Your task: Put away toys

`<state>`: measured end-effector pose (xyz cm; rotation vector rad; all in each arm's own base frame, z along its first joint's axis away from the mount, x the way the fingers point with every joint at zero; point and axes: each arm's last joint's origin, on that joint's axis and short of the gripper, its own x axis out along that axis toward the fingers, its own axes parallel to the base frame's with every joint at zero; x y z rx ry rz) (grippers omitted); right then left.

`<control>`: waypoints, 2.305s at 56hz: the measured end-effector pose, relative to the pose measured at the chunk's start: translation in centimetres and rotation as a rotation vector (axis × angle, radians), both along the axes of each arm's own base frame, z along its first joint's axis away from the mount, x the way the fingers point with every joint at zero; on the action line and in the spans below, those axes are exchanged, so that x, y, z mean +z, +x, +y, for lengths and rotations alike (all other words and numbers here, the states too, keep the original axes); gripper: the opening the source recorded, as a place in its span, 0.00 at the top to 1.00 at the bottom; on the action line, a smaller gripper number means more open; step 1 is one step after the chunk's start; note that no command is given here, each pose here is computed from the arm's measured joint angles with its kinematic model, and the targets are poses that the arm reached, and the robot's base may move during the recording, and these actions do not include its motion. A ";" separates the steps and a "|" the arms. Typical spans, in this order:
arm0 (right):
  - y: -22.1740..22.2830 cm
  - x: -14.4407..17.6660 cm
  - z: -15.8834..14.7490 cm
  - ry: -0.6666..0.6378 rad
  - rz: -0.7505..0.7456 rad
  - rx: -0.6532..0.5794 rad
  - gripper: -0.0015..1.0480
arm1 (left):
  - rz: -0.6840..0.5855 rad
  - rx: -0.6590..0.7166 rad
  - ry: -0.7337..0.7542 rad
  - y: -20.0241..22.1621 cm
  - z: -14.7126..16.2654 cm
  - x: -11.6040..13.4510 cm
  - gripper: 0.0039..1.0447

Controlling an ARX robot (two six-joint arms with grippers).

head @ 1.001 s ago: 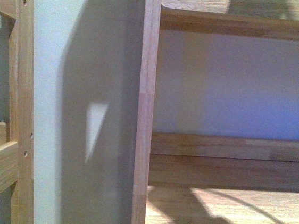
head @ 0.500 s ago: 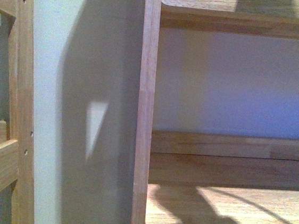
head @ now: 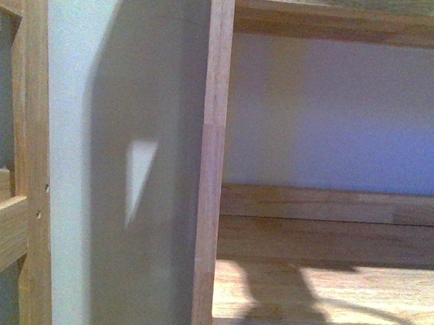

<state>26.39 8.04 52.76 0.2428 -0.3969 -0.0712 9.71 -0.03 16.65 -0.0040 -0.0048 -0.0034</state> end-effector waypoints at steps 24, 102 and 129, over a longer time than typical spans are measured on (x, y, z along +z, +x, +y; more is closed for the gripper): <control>-13.3 -4.3 -7.6 -0.008 0.005 -0.326 0.06 | 0.000 0.000 0.000 0.0 0.0 0.0 0.06; -16.6 -31.3 -8.0 -0.234 0.406 0.076 0.76 | 0.000 0.000 0.000 0.0 0.0 0.0 0.06; -16.6 -34.2 -8.0 -0.239 0.409 0.075 0.97 | 0.000 0.000 0.000 0.0 0.0 0.0 0.06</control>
